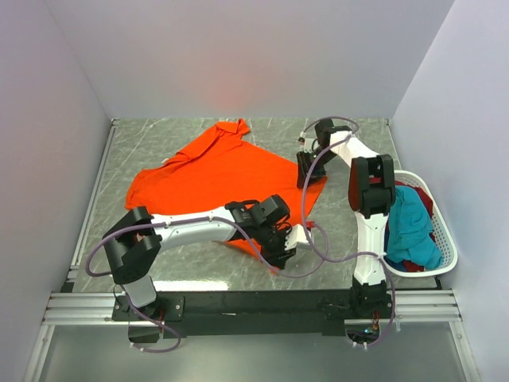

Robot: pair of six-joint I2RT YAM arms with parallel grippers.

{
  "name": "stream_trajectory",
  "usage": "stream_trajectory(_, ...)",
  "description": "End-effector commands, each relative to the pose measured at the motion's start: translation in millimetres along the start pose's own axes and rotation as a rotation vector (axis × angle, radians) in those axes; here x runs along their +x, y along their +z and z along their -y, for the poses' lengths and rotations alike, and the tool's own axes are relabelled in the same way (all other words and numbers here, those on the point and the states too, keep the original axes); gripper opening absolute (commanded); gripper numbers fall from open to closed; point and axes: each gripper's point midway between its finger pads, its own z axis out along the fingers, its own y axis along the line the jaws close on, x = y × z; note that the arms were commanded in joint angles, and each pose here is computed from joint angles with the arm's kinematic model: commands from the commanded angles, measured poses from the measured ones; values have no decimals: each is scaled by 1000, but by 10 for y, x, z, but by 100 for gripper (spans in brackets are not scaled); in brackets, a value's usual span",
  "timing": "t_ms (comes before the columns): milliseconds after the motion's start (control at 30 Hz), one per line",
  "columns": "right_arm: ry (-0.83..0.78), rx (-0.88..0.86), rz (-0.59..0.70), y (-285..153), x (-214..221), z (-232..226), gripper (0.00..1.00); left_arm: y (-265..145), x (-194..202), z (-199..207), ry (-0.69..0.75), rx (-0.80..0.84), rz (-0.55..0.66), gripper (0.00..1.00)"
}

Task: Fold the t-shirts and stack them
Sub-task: Flatten the tshirt out

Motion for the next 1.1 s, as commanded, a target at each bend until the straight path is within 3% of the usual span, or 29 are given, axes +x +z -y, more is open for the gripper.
stream_trajectory(0,-25,0,50,-347,-15,-36,41,14,-159,106,-40,41,52,37)
stream_trajectory(33,-24,3,46,-373,5,-37,43,-56,-180,124,-31,42,60,44)
stream_trajectory(100,-38,10,59,-475,24,-53,46,-184,-43,88,-55,36,49,48)
stream_trajectory(267,-50,14,59,-637,164,-130,47,-813,228,-110,-117,-41,91,48)
stream_trajectory(300,-49,9,46,-650,257,-172,47,-1024,352,-315,-175,-98,111,48)
stream_trajectory(467,-132,58,-23,-527,562,-350,46,-1824,1120,-760,-354,-284,39,47)
stream_trajectory(700,-390,228,-143,-152,809,-611,45,-3025,2467,-1453,-739,-634,-20,48)
stream_trajectory(800,-493,276,-192,1,867,-721,45,-3282,2790,-1778,-827,-718,-8,48)
stream_trajectory(933,-608,381,-268,130,971,-660,44,-3267,3169,-2044,-917,-767,-72,45)
stream_trajectory(1067,-694,465,-344,188,1068,-474,44,-3142,3610,-1948,-1001,-796,-208,42)
